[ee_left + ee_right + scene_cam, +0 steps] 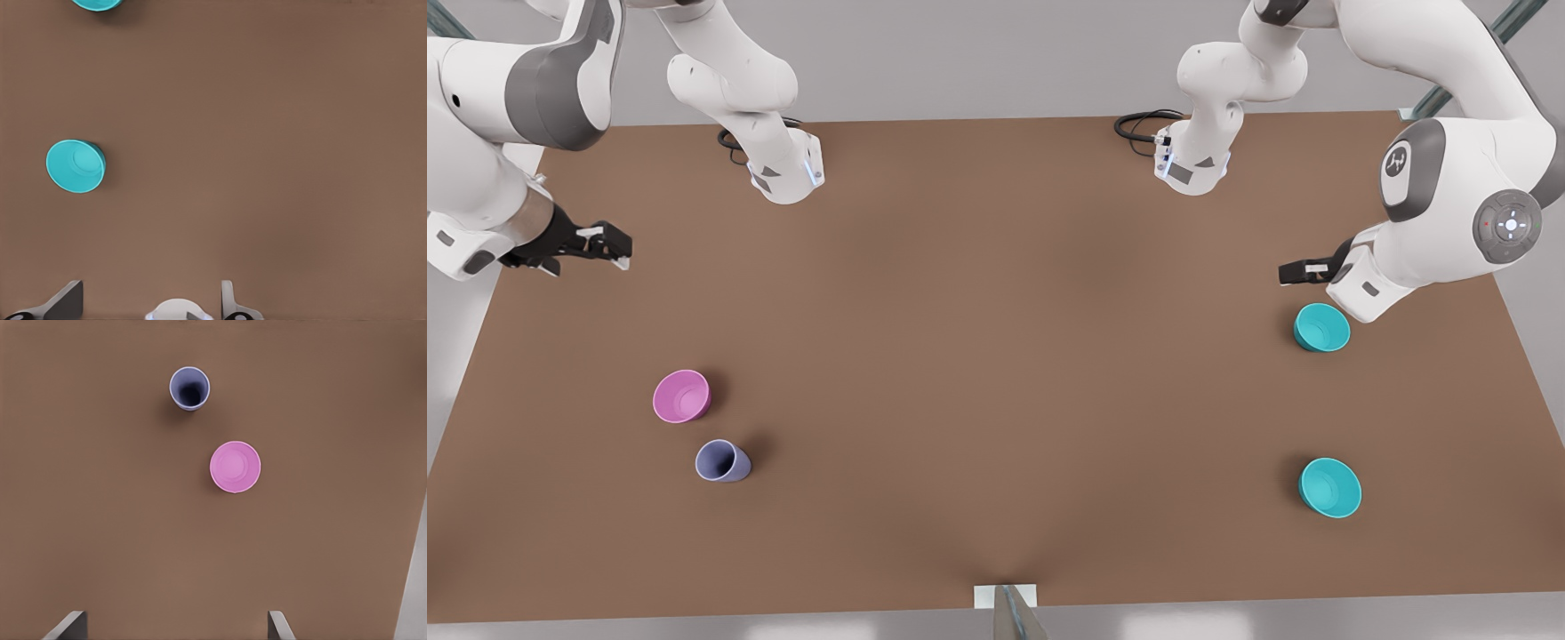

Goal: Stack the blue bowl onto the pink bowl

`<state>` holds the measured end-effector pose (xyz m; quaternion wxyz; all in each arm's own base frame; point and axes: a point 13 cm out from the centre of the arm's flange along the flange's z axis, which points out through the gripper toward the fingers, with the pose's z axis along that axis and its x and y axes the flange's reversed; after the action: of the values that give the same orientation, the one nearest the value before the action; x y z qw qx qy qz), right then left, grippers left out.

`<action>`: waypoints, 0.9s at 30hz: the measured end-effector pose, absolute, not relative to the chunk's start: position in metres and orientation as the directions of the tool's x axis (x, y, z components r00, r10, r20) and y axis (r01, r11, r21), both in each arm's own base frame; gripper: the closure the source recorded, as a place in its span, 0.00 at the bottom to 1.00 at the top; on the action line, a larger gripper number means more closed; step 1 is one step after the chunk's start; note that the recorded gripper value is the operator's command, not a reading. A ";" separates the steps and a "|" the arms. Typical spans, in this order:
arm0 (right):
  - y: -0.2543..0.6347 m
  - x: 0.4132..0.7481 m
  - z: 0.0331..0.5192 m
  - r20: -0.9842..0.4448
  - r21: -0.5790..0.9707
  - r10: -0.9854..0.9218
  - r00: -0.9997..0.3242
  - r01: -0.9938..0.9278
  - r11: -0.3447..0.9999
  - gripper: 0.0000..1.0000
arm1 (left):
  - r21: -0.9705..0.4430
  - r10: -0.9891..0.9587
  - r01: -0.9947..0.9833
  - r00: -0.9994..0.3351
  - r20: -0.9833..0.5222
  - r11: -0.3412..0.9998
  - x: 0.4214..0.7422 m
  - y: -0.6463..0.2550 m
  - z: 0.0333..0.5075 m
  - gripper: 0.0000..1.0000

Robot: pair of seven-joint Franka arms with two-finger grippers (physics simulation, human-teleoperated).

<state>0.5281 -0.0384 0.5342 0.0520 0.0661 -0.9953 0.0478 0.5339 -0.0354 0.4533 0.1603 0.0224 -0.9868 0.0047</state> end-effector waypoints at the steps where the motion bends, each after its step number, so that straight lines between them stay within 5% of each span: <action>1: -0.039 0.530 0.533 0.109 -0.088 -0.129 -0.986 -0.139 0.986 0.00 | -0.001 -0.045 -0.048 -0.947 0.318 0.999 0.534 -0.035 0.453 0.00; 3: -0.044 0.547 0.511 0.151 -0.077 -0.130 -0.980 -0.143 0.987 0.00 | 0.000 -0.049 -0.051 -0.946 0.320 0.999 0.533 -0.036 0.453 0.00; 5: -0.086 0.551 0.434 0.302 -0.039 -0.066 -0.951 -0.082 0.996 0.00 | 0.002 -0.052 -0.054 -0.945 0.323 0.999 0.532 -0.036 0.453 0.00; 8: -0.178 0.525 0.313 0.486 0.013 0.060 -0.872 0.076 0.997 0.00 | 0.005 -0.058 -0.060 -0.943 0.329 0.998 0.532 -0.036 0.451 0.00; 13: -0.185 0.505 0.186 0.557 0.117 0.070 -0.828 0.161 0.980 0.00 | 0.008 -0.066 -0.067 -0.940 0.335 0.998 0.531 -0.035 0.450 0.00; 18: -0.170 0.519 0.124 0.525 0.179 0.099 -0.845 0.223 0.958 0.00 | 0.010 -0.071 -0.072 -0.938 0.338 0.997 0.531 -0.035 0.449 0.00; 27: -0.195 0.558 0.085 0.387 0.161 0.172 -0.906 0.250 0.955 0.00 | 0.009 -0.077 -0.079 -0.934 0.348 0.997 0.530 -0.036 0.447 0.00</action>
<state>0.5579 -0.1953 0.0847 0.1875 -0.1089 -0.9707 -0.1038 0.5299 -0.0356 0.4474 0.1770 0.0396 -0.9834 0.0024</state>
